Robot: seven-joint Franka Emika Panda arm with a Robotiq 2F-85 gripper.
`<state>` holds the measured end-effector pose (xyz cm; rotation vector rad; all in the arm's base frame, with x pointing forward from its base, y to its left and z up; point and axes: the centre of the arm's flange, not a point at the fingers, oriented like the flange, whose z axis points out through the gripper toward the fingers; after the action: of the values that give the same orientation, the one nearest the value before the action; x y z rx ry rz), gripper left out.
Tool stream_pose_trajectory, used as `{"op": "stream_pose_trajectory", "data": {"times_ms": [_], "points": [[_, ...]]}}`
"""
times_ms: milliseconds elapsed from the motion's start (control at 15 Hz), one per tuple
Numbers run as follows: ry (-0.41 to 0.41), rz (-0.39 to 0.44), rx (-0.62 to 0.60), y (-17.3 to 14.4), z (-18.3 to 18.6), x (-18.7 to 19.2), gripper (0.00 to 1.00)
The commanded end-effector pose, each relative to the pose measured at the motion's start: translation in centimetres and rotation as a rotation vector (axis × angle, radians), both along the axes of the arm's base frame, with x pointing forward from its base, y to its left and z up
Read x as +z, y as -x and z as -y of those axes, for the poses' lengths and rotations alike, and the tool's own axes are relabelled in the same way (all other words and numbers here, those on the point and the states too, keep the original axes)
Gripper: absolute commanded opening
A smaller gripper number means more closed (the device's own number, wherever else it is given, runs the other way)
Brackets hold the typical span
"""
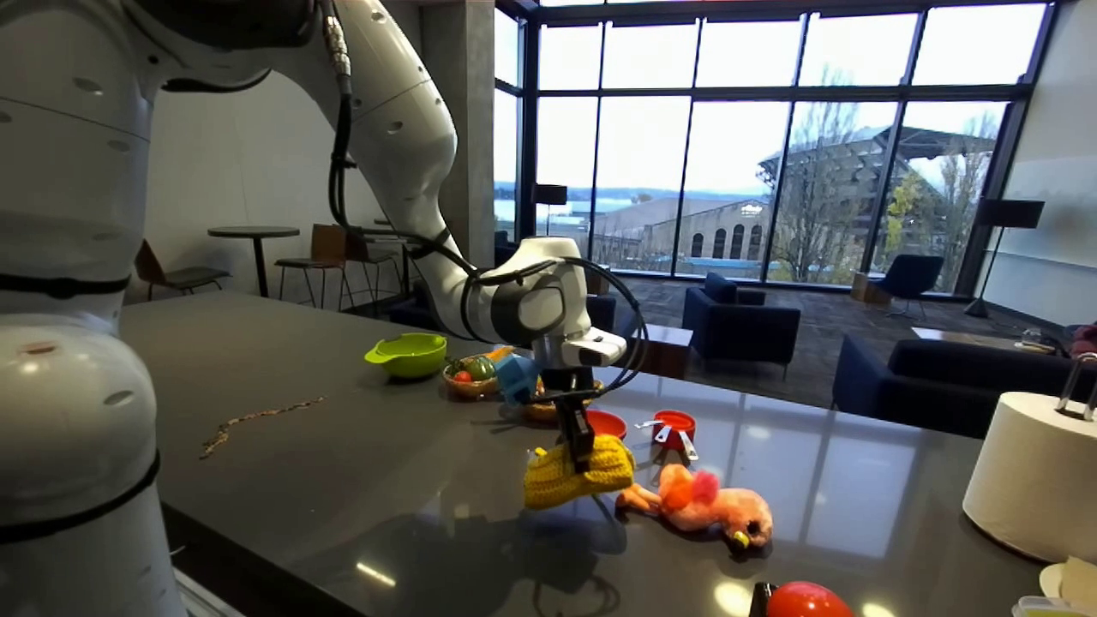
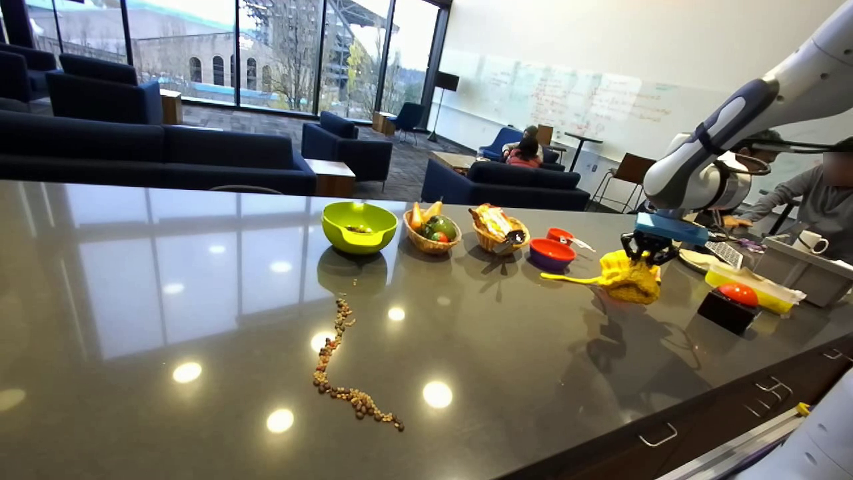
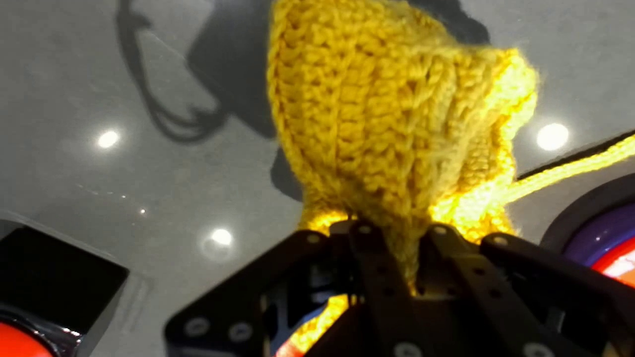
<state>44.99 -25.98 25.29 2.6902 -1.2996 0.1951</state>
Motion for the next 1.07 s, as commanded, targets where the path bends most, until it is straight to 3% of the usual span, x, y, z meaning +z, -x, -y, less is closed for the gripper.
{"op": "stream_pose_trajectory", "data": {"times_ms": [0, 800, 867, 1000], "points": [[0.001, -0.002, -0.04, 0.5, 1.2, -1.0, 0.04], [-0.031, -0.033, -0.142, 2.1, 3.4, -3.1, 0.04], [-0.036, -0.028, -0.153, 2.1, 3.4, -3.1, 0.4], [-0.039, -0.016, -0.155, 2.0, 3.1, -2.6, 0.45]]}}
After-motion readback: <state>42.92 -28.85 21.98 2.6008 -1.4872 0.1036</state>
